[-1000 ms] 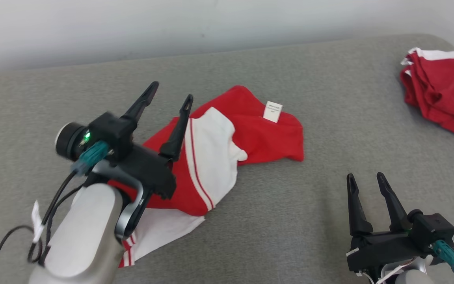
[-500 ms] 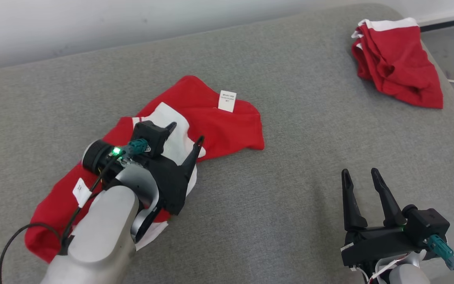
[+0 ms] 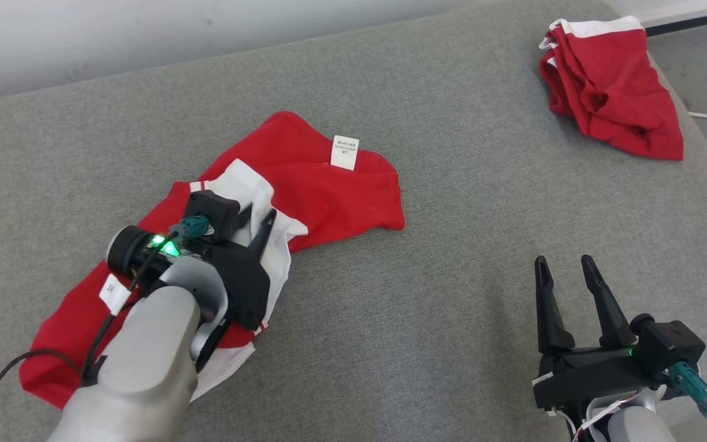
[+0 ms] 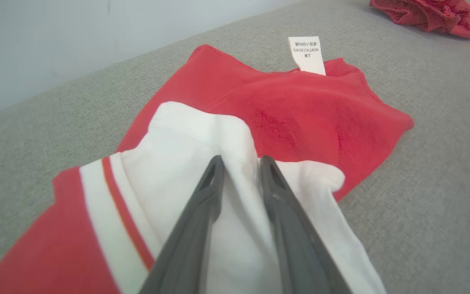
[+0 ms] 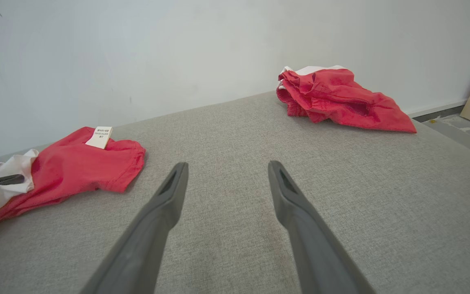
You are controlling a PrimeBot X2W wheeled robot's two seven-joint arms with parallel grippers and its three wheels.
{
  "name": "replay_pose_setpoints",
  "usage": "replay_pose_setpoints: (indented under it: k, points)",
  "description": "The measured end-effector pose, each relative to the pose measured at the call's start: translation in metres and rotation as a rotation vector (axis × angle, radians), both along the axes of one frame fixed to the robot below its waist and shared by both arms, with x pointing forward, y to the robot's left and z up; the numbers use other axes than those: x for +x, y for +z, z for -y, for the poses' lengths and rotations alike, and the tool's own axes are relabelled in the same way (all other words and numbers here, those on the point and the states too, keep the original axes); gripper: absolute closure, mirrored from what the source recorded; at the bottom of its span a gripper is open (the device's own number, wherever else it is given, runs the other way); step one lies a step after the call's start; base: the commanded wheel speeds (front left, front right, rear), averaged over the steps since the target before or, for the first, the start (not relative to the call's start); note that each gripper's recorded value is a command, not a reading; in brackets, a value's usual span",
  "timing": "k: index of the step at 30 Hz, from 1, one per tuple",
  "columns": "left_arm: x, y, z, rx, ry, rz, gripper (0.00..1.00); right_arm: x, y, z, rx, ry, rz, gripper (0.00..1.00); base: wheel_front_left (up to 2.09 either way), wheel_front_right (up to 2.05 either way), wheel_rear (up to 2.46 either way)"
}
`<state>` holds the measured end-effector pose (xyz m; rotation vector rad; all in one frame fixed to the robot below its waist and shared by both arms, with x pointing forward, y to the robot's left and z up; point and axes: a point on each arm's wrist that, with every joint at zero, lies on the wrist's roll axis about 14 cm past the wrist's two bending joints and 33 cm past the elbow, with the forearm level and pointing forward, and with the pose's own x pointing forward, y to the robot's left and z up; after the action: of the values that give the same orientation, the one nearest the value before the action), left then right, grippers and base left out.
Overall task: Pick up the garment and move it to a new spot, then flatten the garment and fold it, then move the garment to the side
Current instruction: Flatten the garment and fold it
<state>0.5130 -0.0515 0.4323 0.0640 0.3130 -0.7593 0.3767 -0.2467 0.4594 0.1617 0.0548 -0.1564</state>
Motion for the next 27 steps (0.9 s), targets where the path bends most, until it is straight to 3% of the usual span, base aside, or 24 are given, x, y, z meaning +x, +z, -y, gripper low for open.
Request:
replay_pose_setpoints:
  k: [13, 20, 27]
  points:
    - [-0.014, 0.07, 0.003, -0.173, -0.002, 0.181, 1.0, 0.002, 0.0, -0.018, 0.017, 0.052, 0.007, 0.0, 0.0, 0.0, 0.0]
    - [-0.071, 0.084, -0.018, -0.177, -0.033, 0.209, 1.0, 0.005, 0.001, -0.038, 0.025, 0.119, 0.017, 0.0, 0.0, 0.0, 0.0]
    - [-0.169, 0.056, -0.026, -0.135, -0.086, 0.036, 1.0, 0.013, 0.007, -0.064, 0.032, 0.199, 0.036, 0.0, 0.0, 0.0, 0.0]
